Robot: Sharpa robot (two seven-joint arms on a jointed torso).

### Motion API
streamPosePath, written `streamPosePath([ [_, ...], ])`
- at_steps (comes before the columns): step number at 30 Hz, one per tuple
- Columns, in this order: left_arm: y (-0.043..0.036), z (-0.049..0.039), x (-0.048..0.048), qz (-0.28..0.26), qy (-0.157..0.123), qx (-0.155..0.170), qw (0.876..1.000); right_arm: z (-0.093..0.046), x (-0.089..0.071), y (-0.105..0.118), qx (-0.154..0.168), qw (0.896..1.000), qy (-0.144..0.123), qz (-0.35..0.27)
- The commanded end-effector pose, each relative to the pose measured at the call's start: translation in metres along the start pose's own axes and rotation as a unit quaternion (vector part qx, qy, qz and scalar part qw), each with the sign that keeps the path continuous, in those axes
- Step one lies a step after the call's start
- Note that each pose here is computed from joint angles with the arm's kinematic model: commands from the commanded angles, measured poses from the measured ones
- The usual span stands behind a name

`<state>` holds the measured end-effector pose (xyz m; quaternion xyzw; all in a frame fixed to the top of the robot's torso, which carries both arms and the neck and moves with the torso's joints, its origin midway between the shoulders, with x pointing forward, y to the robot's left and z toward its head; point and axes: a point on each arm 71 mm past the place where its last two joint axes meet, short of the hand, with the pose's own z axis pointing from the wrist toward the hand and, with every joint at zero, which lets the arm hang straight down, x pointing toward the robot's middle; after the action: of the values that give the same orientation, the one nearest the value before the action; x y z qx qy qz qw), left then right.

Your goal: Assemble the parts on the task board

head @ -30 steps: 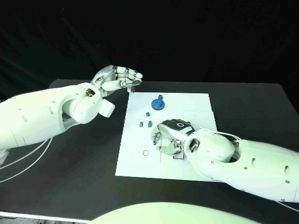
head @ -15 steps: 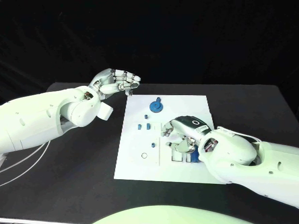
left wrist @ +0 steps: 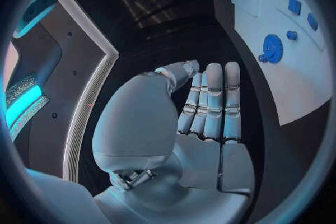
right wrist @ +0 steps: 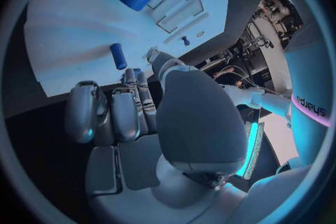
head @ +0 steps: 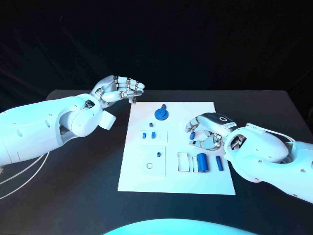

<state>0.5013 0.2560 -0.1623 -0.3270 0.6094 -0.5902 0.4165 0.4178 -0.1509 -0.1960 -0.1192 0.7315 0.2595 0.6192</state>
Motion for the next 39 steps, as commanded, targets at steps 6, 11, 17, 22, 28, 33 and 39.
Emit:
streamPosePath([
  [6,-0.0004,-0.0002,0.0022,-0.002,0.011,0.002,1.0,0.004,-0.001,-0.008,0.006,1.0,0.011,-0.008],
  [11,-0.0002,-0.0004,0.0023,-0.002,0.012,0.001,1.0,0.008,0.001,-0.013,0.014,1.0,0.016,-0.014],
  [17,-0.0002,-0.0007,0.0023,-0.002,0.012,0.0,1.0,0.013,0.002,-0.014,0.017,1.0,0.013,-0.018],
  [22,-0.0003,-0.0008,0.0024,-0.002,0.013,0.0,1.0,0.017,0.002,-0.013,0.016,1.0,0.013,-0.02],
  [28,-0.0002,-0.0011,0.0018,-0.001,0.012,-0.001,1.0,0.019,0.006,-0.011,0.013,0.999,0.027,-0.025],
  [33,-0.0002,-0.0013,0.0017,-0.001,0.012,-0.001,1.0,0.02,0.008,-0.012,0.015,0.999,0.037,-0.029],
  [39,-0.0001,-0.0016,0.0013,-0.001,0.012,-0.002,1.0,0.02,0.009,-0.014,0.019,0.998,0.04,-0.033],
])
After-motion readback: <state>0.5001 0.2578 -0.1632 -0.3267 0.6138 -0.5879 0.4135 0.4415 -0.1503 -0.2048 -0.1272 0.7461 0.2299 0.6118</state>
